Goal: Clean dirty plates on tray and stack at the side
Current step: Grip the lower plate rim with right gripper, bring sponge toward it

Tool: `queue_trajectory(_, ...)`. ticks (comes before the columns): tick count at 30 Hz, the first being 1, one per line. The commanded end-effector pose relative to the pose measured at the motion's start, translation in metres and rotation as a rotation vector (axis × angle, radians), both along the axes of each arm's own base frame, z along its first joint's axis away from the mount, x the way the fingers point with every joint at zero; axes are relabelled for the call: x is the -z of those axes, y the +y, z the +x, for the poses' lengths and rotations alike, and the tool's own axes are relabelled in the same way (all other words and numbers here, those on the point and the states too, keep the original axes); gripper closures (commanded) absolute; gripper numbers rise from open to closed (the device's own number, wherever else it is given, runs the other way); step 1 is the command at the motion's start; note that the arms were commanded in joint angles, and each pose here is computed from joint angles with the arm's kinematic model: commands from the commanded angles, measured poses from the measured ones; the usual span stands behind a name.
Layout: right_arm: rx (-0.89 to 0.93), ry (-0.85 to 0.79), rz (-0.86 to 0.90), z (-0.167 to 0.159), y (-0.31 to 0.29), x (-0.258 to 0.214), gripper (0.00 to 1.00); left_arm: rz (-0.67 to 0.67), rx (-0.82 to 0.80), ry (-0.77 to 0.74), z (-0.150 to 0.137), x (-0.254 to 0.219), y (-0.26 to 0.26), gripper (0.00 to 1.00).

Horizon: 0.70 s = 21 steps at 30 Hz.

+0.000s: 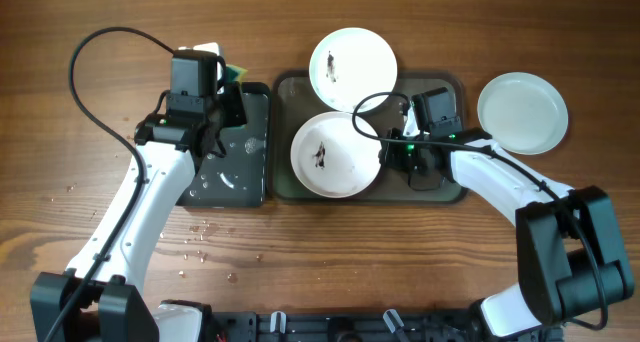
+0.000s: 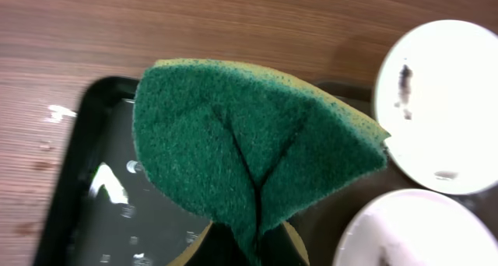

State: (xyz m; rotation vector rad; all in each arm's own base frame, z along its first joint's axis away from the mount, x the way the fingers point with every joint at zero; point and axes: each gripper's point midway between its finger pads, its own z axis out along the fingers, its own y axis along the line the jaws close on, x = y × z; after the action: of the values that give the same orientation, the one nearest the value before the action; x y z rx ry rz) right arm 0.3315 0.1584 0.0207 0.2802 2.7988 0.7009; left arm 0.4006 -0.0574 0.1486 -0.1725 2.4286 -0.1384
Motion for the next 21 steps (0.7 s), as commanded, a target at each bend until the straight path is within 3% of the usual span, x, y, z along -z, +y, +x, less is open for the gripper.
queue_trajectory(1, 0.003, -0.027, 0.035, 0.01, 0.008, -0.01, 0.96, 0.081, 0.012, -0.005, 0.006, -0.009, 0.007, 0.96)
queue_trajectory(5, 0.002, -0.03, 0.035, 0.01, 0.008, -0.011, 0.96, 0.065, 0.036, 0.073, 0.007, -0.007, 0.001, 0.96)
queue_trajectory(16, 0.0, -0.024, 0.032, 0.008, 0.007, -0.009, 0.96, -0.283, 0.175, 0.159, 0.0, -0.008, -0.074, 0.96)
queue_trajectory(21, -0.009, -0.037, 0.026, 0.009, 0.012, -0.009, 0.96, -0.284, 0.253, 0.165, -0.007, -0.006, -0.106, 0.96)
